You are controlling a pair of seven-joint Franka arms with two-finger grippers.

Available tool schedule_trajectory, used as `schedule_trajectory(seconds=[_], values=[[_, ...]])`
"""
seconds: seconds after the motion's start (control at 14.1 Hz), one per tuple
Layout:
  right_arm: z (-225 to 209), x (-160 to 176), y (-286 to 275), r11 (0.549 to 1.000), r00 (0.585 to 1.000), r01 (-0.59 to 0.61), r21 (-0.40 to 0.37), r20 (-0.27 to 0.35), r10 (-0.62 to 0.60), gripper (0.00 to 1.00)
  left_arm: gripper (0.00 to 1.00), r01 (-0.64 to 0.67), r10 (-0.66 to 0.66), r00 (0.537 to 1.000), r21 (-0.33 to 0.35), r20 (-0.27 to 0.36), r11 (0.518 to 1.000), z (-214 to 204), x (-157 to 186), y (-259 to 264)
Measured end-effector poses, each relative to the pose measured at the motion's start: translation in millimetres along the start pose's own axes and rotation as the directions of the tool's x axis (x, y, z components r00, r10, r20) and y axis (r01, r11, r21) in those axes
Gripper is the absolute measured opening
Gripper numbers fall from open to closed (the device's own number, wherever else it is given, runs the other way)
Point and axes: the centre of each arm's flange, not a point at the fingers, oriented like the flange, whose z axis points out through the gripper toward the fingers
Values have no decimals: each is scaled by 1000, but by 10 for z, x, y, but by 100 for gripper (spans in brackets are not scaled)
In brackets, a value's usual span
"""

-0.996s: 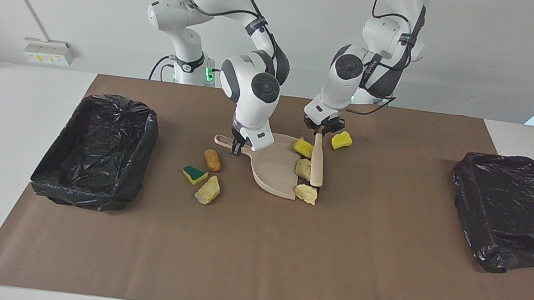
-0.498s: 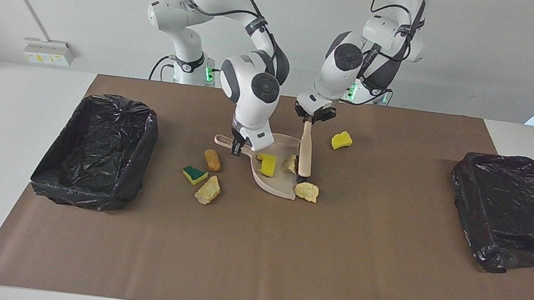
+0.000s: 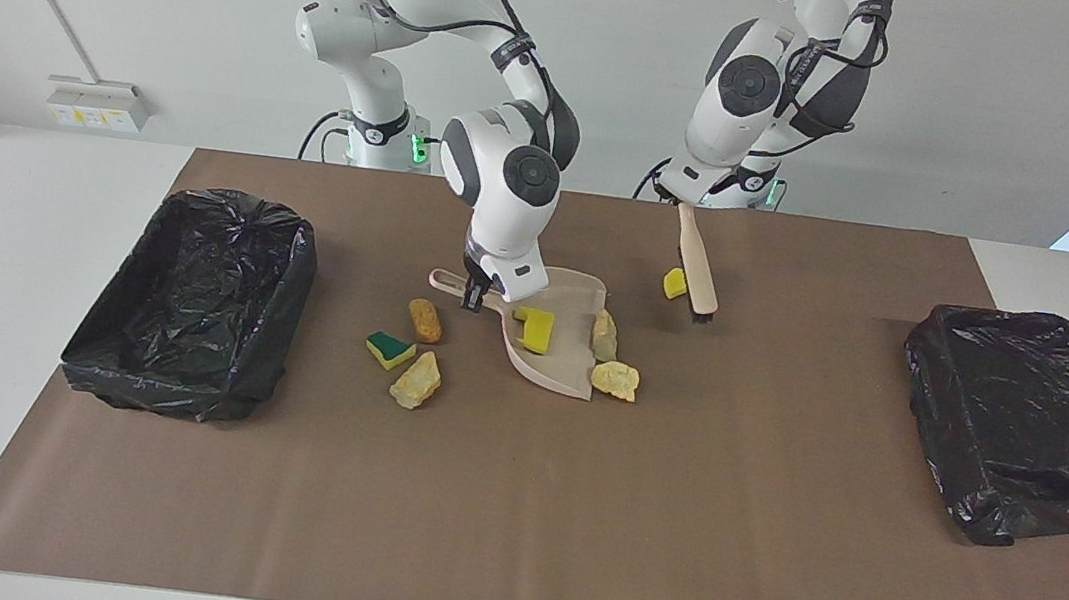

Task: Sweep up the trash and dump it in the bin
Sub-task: 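Brush the trash pieces into the dustpan held by the right gripper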

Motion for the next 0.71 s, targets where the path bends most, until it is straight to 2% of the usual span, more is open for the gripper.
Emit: schedule_trajectory(seconds=[0.21,0.36,0.5,0.71], values=[[2,-6,5,1000,1000,-1,0,0,1,33,26,150,-151,989,39,6,988,260,-175,-105],[3,-10,8,1000,1000,-2,1,0,2,33,26,206,-206,979,70,-3,976,493,-260,-89],[3,-10,8,1000,1000,-2,1,0,2,33,26,258,-257,966,53,-29,965,672,-236,-33],[3,-11,8,1000,1000,-2,1,0,2,33,26,282,-282,957,-11,-62,959,826,-34,172]])
